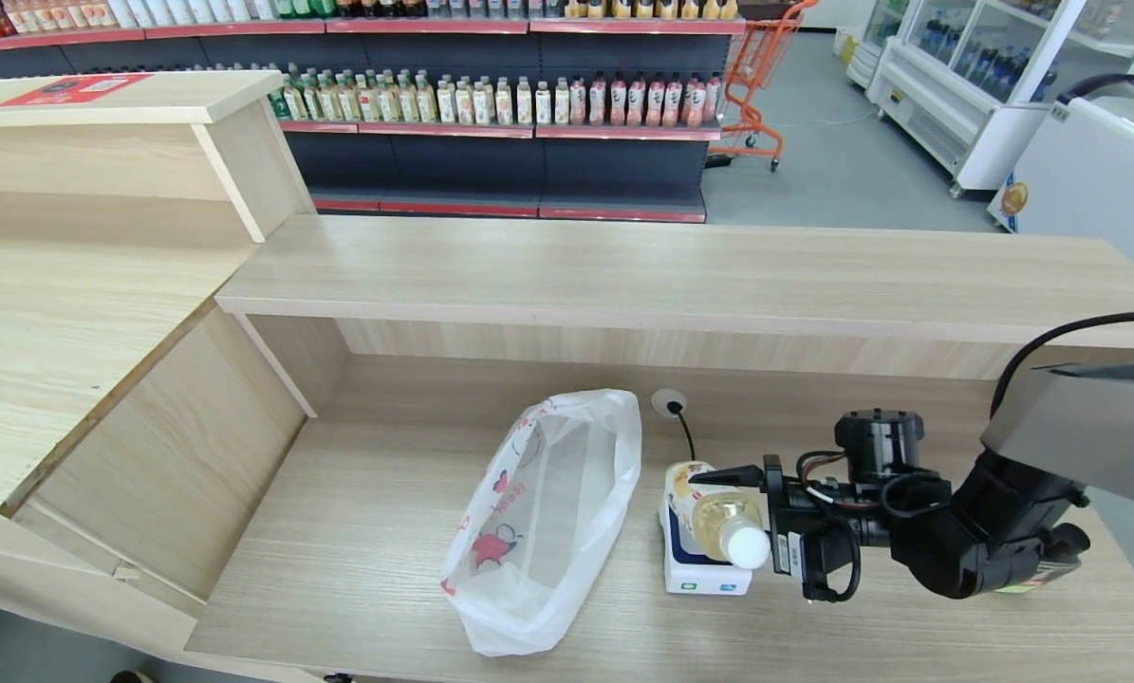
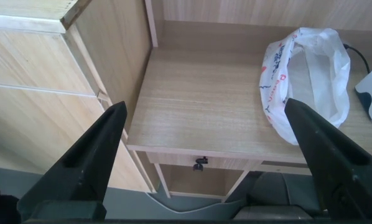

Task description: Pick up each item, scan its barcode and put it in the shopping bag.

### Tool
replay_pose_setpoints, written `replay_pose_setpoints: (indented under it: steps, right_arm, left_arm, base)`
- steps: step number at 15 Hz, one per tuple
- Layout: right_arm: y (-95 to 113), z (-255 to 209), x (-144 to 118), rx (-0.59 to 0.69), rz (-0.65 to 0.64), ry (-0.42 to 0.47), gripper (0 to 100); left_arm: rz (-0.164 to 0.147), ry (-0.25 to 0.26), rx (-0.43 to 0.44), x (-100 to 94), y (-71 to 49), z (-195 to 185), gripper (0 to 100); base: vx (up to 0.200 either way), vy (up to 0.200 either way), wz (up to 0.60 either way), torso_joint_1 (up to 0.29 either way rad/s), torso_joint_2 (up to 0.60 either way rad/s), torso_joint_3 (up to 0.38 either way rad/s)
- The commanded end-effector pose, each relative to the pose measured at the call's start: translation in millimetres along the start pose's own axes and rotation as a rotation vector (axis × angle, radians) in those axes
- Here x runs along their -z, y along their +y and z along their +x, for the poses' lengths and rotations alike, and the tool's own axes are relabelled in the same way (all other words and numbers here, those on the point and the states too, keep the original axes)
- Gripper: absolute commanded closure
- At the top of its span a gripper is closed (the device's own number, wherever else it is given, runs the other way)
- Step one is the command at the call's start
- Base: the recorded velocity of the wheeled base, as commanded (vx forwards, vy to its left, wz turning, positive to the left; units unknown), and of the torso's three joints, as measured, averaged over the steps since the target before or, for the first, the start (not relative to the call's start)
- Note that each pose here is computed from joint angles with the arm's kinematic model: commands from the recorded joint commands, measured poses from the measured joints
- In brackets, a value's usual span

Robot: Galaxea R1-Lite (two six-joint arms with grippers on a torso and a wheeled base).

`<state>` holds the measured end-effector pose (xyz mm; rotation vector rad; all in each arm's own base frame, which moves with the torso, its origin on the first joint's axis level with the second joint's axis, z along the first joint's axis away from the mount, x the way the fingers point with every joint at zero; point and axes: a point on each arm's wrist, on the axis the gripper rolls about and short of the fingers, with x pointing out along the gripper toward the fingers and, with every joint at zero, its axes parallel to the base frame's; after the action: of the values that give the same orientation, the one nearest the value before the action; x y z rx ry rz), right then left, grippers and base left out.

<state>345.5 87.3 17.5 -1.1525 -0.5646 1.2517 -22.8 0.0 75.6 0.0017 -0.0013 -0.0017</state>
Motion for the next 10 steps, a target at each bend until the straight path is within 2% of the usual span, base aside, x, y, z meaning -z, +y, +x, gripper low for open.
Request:
replay_pose_setpoints:
  steps: [1,5,6,8,10]
  right_arm:
    - [-6.3,-6.6,-3.4,0.012,-0.002,0.012,100]
    - [-17.9,-54.3,-33.3,0.055,0.101,0.053,100]
    - [-33.3,-62.6,-47.0,0.084,0.144,0.017,100]
    - [-62.3,-78.9,-76.6,0.131,0.299,-0.055,100]
    - [-70.2,-99.8,-100.9,0.168,0.509,-0.057,100]
  left_arm:
    - [0.000,0.001,0.000,-0.1,0.0,0.1,0]
    - [0.000,0.001,0.000,-0.1,0.0,0.1,0]
    - [0.000,0.001,0.000,-0.1,0.0,0.1,0]
    - [0.000,0.001,0.000,-0.1,0.0,0.1,0]
    - [0.000,0.001,0.000,-0.1,0.0,0.1,0]
  base:
    - [0.000,0.000,0.00,0.000,0.00,0.000]
    - [0.000,0.000,0.00,0.000,0.00,0.000]
    - [0.000,0.000,0.00,0.000,0.00,0.000]
    - [0.000,0.000,0.00,0.000,0.00,0.000]
    - [0.000,0.000,0.00,0.000,0.00,0.000]
